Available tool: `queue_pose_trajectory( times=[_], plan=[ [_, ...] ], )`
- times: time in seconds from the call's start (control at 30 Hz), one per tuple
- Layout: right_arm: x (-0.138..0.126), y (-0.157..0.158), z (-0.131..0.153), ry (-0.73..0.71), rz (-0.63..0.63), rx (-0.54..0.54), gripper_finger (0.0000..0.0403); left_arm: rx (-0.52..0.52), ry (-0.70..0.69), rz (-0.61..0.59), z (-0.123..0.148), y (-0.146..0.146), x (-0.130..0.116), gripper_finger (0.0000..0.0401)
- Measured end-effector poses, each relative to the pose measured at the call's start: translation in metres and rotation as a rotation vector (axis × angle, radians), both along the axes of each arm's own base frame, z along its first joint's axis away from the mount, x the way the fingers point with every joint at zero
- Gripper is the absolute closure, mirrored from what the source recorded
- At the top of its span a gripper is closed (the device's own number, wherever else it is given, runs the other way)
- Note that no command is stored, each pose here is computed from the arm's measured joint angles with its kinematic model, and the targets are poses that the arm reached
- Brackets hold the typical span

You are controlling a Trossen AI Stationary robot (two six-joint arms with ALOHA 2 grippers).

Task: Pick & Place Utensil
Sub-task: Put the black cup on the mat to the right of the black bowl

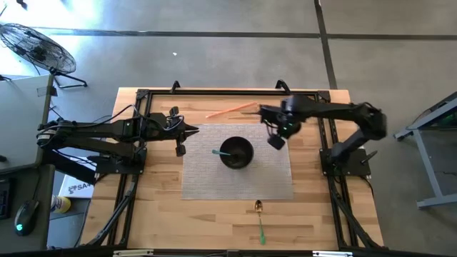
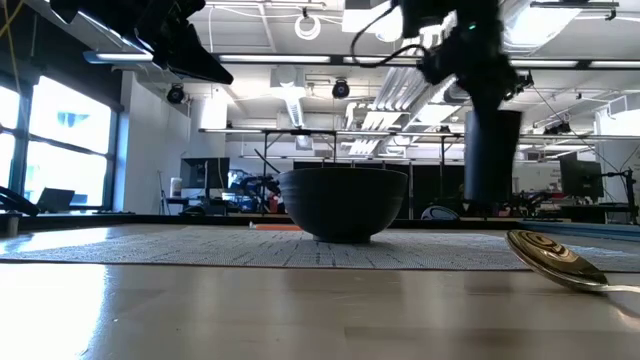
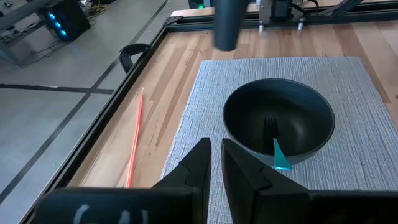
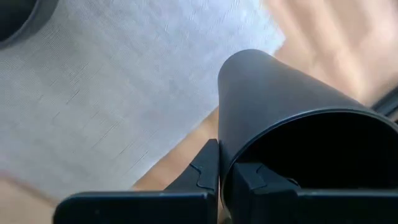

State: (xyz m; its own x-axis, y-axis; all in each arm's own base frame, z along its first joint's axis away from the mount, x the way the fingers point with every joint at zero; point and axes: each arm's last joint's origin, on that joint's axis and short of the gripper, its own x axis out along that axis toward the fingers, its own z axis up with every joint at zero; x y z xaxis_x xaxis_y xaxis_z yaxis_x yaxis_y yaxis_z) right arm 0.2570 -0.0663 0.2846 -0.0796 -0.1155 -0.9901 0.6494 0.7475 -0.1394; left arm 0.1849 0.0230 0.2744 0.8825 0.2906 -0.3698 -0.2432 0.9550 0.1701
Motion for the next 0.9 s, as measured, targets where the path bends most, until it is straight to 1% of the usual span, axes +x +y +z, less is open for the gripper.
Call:
queue_pose_trajectory(
  times=[0.07, 0.17, 0.33, 0.47, 0.7, 0.9],
  plan=[
    [0.012, -0.013, -0.002, 0.022, 0.047, -0.011, 0.0398, 0.000, 0.000, 0.000, 0.000, 0.000, 0.000, 0.0366],
    [0.026, -0.029, -0.011, 0.060, 0.108, 0.011, 0.0398, 0.000, 0.000, 0.000, 0.000, 0.000, 0.000, 0.0366],
    [0.034, -0.046, -0.031, 0.139, 0.195, 0.060, 0.0400, 0.000, 0.000, 0.000, 0.000, 0.000, 0.000, 0.0366],
    [0.036, -0.049, -0.038, 0.161, 0.218, 0.083, 0.0396, 0.000, 0.000, 0.000, 0.000, 0.000, 0.000, 0.0366],
    [0.042, -0.047, -0.039, 0.102, 0.254, 0.105, 0.0400, 0.000, 0.000, 0.000, 0.000, 0.000, 0.000, 0.0366],
    [0.045, -0.042, -0.039, 0.108, 0.329, 0.087, 0.0390, 0.000, 0.000, 0.000, 0.000, 0.000, 0.000, 0.0366]
  ],
)
